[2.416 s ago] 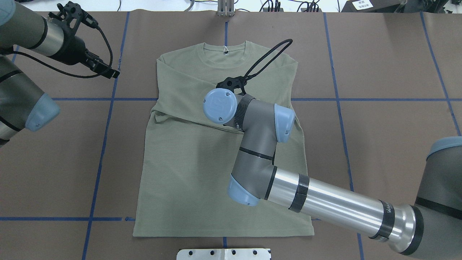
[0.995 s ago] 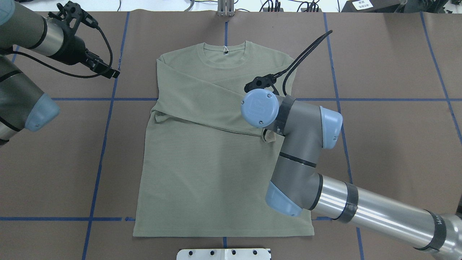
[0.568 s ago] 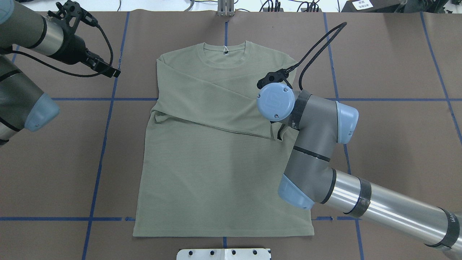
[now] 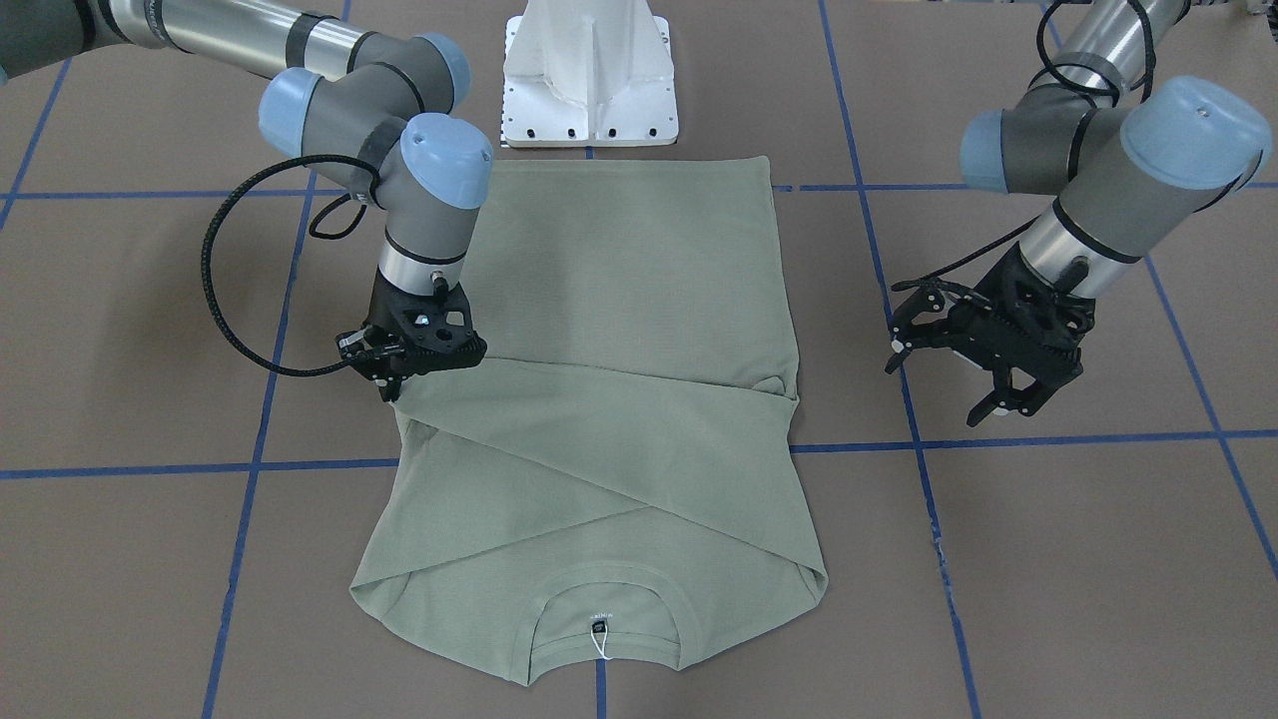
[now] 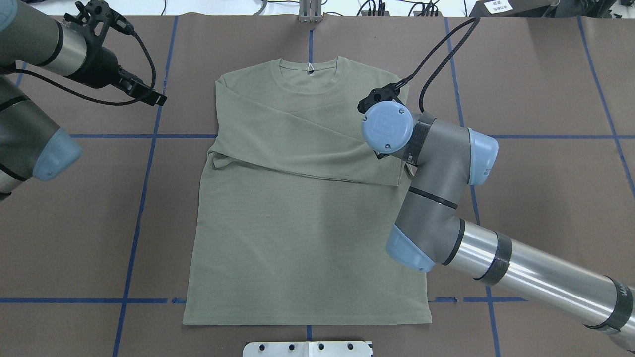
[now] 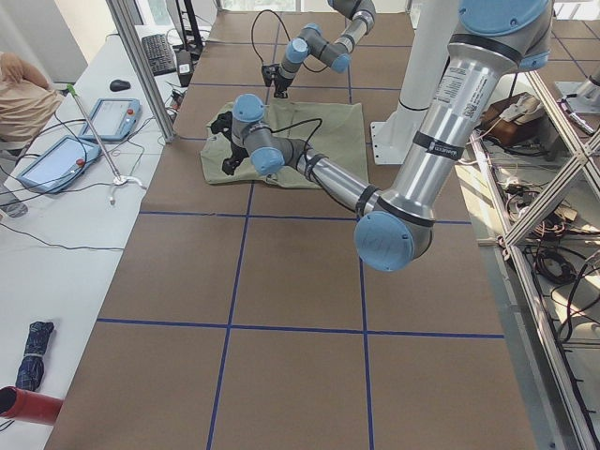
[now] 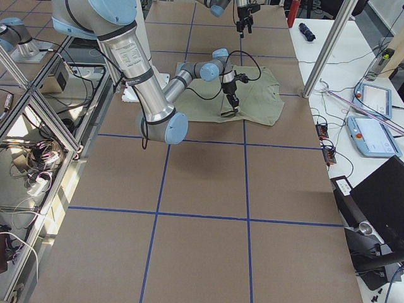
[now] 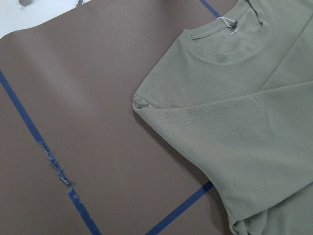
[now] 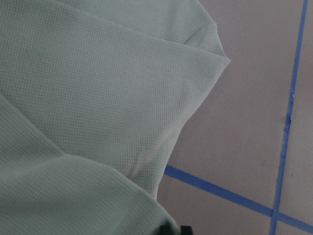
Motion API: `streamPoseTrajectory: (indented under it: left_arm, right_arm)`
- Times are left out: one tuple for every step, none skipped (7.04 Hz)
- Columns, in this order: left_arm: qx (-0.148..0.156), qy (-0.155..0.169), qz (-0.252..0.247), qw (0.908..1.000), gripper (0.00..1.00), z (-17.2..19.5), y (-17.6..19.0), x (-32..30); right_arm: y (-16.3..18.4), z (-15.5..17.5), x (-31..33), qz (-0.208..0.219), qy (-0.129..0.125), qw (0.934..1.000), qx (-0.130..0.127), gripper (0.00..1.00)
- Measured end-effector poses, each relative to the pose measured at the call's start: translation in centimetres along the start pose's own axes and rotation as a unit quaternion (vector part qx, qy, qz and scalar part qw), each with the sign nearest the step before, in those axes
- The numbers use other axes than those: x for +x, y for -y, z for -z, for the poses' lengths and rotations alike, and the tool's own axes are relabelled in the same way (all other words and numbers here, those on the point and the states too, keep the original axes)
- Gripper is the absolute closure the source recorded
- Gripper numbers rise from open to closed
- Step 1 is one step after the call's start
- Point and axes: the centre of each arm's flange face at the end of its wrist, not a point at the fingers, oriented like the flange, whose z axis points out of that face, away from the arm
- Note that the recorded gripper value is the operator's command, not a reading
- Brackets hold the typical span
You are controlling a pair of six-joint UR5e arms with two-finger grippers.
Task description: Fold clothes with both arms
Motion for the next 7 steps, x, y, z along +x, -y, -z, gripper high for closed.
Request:
streamPoseTrajectory:
  left_arm:
    - [0.001, -0.001, 0.001, 1.0, 0.0, 0.1, 0.1, 0.1]
    - [0.003, -0.002, 0.009, 1.0, 0.0, 0.2, 0.2, 0.5]
    - [0.005, -0.006, 0.029, 0.9995, 0.0, 0.4, 0.3, 1.3]
    - [0.007, -0.014, 0.061, 0.998, 0.0, 0.8, -0.3, 2.6]
    - [0.004, -0.026, 0.101, 0.9945, 0.0, 1.3, -2.2, 4.6]
    - [-0.002, -0.036, 0.14, 0.9895, 0.0, 2.1, -5.0, 7.1]
    - [-0.005, -0.041, 0.178, 0.9831, 0.0, 3.3, -8.4, 10.0]
  right_arm:
    - [0.3, 0.1, -0.1, -0.008, 0.016, 0.9998, 0.013, 0.0]
    - [0.3, 0.9, -0.1, -0.022, 0.04, 0.9988, 0.016, 0.0]
    - [-0.2, 2.9, 0.2, -0.062, 0.081, 0.9948, 0.01, 0.0]
    - [-1.9, 5.2, 0.9, -0.111, 0.123, 0.9862, -0.003, 0.0]
    - [-4.7, 7.2, 2.0, -0.153, 0.159, 0.9751, -0.015, 0.0]
    - [-8.1, 8.8, 2.7, -0.201, 0.194, 0.9599, -0.02, 0.0]
    - [-12.1, 10.0, 2.7, -0.25, 0.228, 0.9407, -0.022, 0.0]
